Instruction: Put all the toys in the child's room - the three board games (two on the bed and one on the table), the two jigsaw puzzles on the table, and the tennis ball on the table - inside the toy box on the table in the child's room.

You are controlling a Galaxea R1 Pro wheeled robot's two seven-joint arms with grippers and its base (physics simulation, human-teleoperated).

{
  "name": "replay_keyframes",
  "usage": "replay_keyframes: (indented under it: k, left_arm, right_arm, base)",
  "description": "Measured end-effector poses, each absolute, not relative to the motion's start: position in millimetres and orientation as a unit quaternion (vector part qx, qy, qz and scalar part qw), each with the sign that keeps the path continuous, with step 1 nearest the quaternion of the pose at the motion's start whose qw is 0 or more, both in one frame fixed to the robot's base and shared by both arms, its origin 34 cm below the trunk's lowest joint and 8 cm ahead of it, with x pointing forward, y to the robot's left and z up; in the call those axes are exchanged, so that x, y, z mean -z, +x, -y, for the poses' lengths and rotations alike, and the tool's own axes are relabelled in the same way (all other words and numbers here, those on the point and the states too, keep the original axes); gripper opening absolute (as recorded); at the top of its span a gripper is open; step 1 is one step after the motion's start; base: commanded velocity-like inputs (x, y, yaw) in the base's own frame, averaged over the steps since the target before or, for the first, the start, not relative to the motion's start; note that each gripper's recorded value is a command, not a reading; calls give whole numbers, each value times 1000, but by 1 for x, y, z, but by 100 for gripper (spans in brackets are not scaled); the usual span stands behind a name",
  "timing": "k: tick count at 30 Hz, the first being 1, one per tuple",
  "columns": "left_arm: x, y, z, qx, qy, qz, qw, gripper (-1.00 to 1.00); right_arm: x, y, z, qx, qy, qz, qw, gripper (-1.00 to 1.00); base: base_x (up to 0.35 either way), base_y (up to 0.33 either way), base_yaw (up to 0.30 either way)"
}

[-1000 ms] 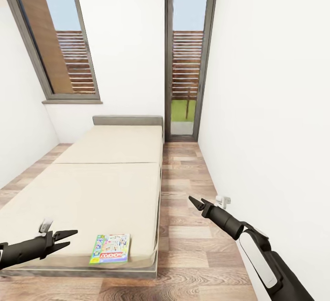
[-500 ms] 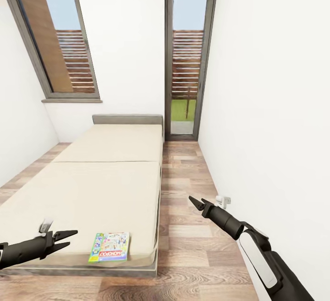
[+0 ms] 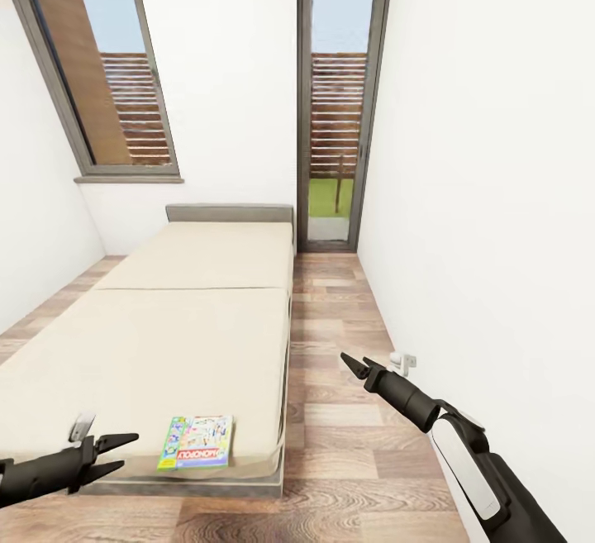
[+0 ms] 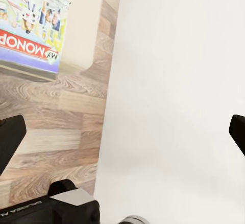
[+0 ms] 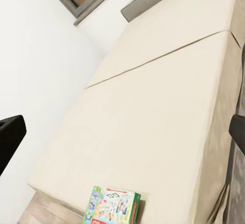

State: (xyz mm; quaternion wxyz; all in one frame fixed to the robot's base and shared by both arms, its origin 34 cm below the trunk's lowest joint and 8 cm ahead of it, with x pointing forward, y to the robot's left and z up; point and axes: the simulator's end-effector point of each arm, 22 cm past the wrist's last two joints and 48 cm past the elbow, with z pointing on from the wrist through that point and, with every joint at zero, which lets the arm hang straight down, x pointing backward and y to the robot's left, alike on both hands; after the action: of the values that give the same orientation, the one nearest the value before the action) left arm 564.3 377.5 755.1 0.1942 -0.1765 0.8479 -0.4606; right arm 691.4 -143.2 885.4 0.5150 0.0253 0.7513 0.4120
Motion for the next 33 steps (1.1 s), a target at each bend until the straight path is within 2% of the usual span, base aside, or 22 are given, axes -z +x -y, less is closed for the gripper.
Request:
replay_keyframes:
  k: [9,17,33]
  left_arm:
    - [-731,559,-379,455,-180,-851,191,100]
    - [-689,562,-388,388,-162,-882,210,100]
    - [-653,572,-369,378,-137,-885,235,100]
  right_arm:
    - [-872,691,142,-415,27,-749,515,100]
    - [-861,690,137,-424,30,-746,513,100]
    - [-849,689,121,-473,72,-717,507,100]
  base:
    - [0,0,0]
    - [0,0,0]
    - [0,0,0]
